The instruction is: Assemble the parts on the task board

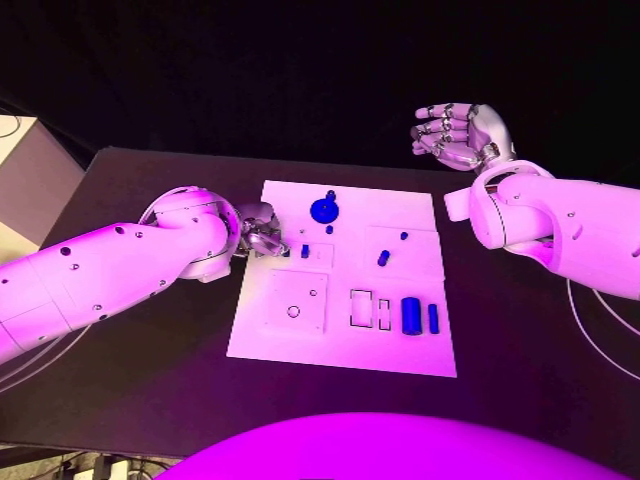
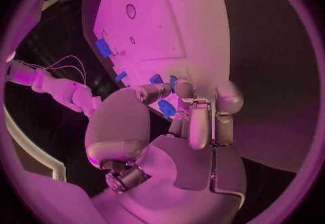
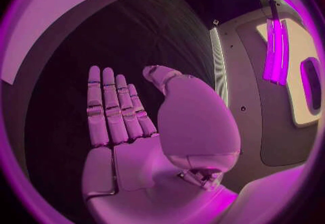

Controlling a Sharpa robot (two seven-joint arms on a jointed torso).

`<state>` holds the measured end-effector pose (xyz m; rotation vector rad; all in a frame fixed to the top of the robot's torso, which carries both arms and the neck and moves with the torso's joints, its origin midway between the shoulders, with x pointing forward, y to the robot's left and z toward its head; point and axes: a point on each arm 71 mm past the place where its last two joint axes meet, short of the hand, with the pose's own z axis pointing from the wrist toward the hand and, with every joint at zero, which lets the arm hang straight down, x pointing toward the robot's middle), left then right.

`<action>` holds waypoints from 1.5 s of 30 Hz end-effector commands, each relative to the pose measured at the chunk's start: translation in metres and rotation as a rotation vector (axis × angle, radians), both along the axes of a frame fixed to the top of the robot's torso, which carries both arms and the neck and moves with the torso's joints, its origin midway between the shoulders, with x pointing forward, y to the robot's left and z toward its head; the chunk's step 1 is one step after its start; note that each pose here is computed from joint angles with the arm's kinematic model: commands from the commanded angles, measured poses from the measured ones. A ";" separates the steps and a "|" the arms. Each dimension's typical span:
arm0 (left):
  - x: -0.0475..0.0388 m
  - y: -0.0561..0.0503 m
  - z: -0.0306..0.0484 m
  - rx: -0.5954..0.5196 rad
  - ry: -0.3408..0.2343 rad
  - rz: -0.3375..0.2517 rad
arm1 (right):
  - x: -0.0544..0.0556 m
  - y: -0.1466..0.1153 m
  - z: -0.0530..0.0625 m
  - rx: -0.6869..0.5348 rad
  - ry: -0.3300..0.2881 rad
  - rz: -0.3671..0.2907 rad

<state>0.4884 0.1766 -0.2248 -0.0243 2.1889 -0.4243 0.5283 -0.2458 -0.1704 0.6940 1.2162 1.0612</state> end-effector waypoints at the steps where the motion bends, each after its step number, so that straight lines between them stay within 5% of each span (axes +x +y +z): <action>1: -0.0036 -0.002 -0.0059 0.028 0.033 -0.028 | 0.000 0.002 0.000 0.002 -0.001 0.021; 24: -0.0019 -0.002 -0.0042 0.008 0.008 -0.005 | 0.000 0.001 0.000 0.001 0.000 0.020; 45: -0.0005 -0.005 -0.0095 0.003 0.073 -0.018 | 0.000 0.000 0.000 0.001 0.006 0.021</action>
